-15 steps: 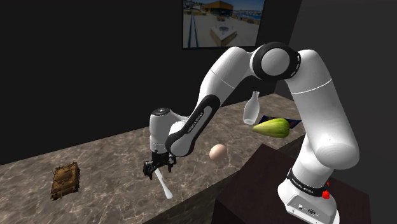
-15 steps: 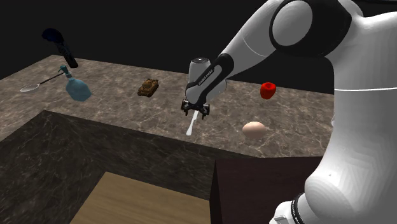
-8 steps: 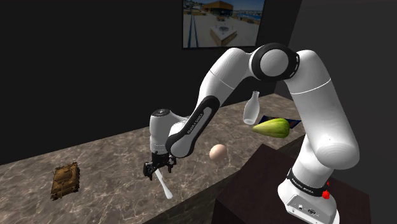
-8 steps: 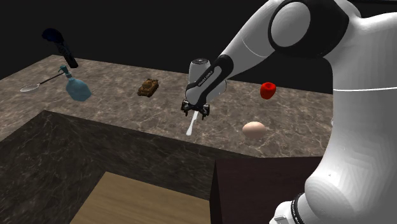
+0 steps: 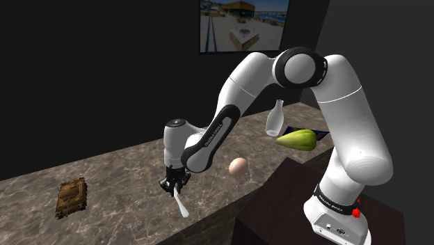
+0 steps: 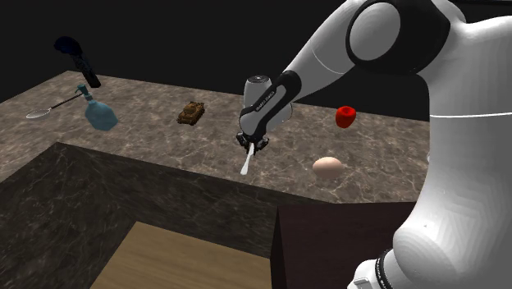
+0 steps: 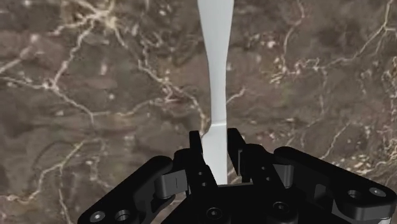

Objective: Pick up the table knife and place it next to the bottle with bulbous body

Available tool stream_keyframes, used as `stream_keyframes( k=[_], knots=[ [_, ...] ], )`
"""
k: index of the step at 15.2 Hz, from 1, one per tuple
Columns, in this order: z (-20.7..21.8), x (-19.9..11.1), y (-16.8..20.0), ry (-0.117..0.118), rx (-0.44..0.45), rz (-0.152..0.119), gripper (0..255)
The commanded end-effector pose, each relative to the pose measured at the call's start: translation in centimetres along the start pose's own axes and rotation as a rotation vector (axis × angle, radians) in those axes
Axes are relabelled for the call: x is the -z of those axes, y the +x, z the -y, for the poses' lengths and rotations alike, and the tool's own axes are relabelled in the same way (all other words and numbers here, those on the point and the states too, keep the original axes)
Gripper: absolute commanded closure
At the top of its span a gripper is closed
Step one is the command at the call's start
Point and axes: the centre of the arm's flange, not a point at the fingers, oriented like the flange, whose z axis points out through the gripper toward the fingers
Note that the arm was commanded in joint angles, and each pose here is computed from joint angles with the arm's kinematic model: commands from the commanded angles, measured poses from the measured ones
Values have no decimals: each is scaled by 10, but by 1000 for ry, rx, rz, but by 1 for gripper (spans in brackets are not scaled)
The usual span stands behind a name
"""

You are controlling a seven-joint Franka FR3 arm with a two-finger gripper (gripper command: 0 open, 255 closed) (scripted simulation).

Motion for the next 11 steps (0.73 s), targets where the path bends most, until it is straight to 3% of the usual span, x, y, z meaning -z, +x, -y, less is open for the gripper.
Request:
stream_keyframes(
  k=[1, 11],
  knots=[
    [1, -1, -1, 1, 2, 1, 255],
    [4, 42, -1, 1, 2, 1, 255]
  ],
)
